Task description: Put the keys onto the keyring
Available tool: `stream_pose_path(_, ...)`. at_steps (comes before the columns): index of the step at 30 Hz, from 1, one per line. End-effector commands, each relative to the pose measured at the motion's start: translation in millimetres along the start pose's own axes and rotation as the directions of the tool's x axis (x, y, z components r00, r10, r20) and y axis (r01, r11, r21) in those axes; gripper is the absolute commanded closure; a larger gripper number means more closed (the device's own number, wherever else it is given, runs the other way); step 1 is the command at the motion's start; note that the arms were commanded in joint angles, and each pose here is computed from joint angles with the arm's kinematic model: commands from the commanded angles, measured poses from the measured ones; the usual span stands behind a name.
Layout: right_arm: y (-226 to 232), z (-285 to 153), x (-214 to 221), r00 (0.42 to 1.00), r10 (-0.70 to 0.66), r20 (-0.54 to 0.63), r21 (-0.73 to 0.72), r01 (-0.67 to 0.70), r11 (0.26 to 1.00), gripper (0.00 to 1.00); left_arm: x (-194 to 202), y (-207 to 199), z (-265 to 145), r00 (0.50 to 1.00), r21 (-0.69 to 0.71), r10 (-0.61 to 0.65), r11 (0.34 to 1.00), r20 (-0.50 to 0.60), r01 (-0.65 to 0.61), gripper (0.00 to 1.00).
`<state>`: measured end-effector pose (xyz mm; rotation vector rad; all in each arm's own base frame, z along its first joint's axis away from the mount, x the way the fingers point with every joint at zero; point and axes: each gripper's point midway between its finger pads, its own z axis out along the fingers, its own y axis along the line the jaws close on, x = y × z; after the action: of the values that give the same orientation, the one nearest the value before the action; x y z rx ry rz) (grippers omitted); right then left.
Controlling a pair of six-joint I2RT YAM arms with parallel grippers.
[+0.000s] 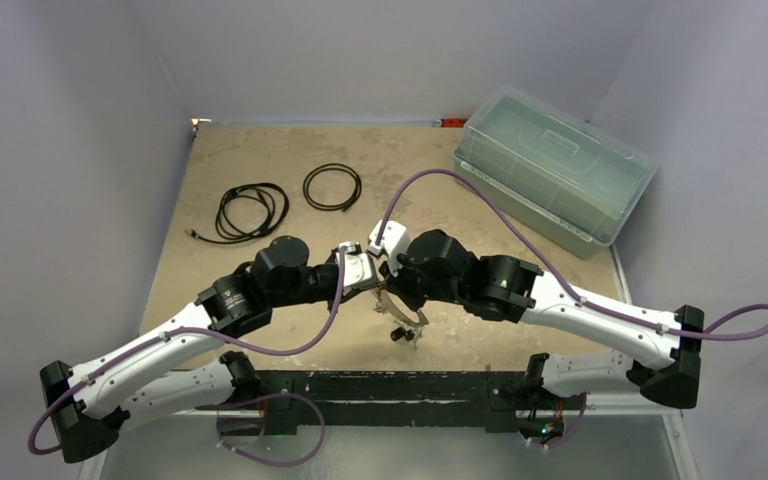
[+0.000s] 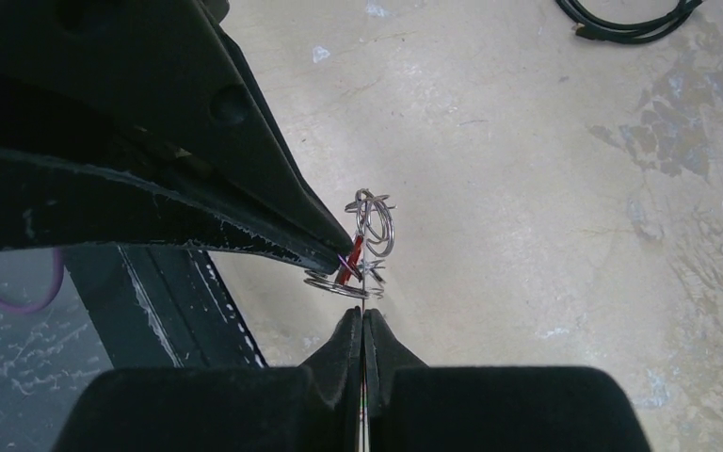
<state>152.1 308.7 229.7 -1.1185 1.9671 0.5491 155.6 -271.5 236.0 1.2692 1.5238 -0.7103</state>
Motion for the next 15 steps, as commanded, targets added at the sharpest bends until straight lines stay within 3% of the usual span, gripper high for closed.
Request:
stream_pose_path(1,1,-16,-30,0.991,0.019,0.132,-0.009,-0.018,1.0,1.0,-18,6,-3,0.998,-0.03,0.022,0.999,0.056,-0.021,1.0)
stream_pose_path(7,0,-10,-35,0.979,0.005,0.206,-0.005,-0.004,1.0,1.0,-27,0,-6,0.995,0.003,0.028,1.0,0.095,-0.029,1.0)
stream_pose_path(15,-5,-17,-39,0.955,-0.011,0.297,0.014,0.007,1.0,1.0,-36,9,-18,0.991,-0.061,0.059,0.997,0.123,-0.052,1.0)
